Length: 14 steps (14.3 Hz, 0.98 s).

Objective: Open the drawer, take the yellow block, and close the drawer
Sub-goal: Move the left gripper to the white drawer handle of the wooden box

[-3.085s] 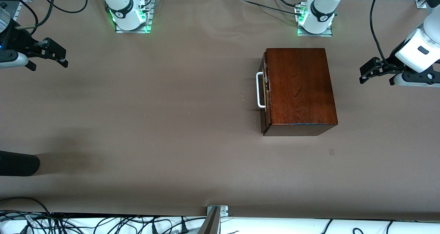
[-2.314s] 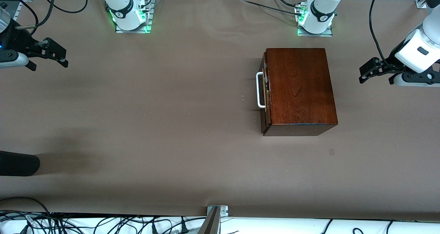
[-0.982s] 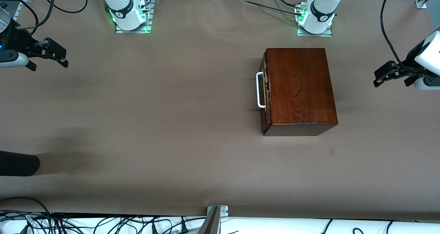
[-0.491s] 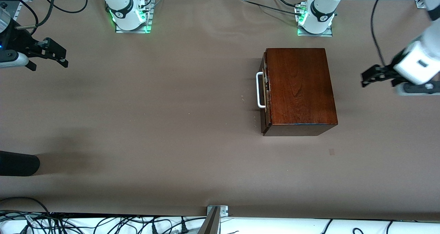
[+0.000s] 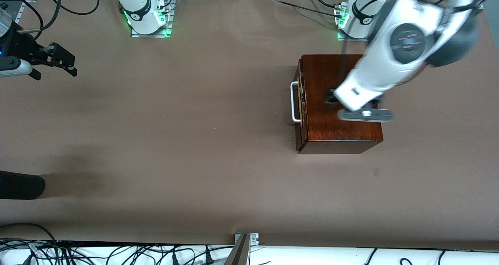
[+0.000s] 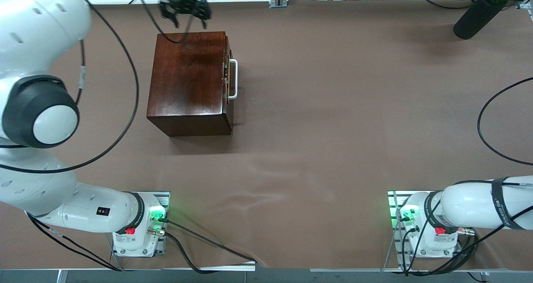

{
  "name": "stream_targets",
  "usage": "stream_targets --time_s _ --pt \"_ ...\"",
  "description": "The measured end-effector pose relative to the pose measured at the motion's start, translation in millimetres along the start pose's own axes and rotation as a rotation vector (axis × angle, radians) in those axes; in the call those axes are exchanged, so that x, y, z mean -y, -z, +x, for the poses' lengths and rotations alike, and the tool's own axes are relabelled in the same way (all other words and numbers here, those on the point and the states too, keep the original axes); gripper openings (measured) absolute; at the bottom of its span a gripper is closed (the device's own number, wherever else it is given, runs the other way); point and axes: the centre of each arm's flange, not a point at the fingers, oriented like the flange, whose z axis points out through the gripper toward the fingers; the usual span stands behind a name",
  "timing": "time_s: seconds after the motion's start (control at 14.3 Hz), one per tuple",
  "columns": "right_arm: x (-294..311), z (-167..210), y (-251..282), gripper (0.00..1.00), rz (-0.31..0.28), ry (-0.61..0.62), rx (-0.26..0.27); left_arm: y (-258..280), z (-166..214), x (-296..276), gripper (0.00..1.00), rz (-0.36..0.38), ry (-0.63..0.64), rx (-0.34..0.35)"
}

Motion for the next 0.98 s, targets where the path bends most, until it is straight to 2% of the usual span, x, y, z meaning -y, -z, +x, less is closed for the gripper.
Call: stream_targets --time_s 0.21,0.42,0.56,0.84,0.98 --pt "0 0 0 1.00 0.000 0.000 0.000 -33 -10 -77 1.00 -0.004 0.007 -0.006" --pt "0 0 0 1.00 0.000 -0.001 0.000 -61 -20 -128 1.00 0.059 -0.007 -0.019" --pt "-1 0 0 1.00 0.000 -0.001 0.000 -88 -36 -163 1.00 0.114 0.029 -0.024" --pt "-1 0 0 1.00 0.000 -0.001 0.000 -124 -45 -189 1.00 0.158 0.056 -0.043" --pt "-1 0 0 1.00 0.000 -0.001 0.000 -137 -44 -188 1.00 0.211 0.031 -0.065"
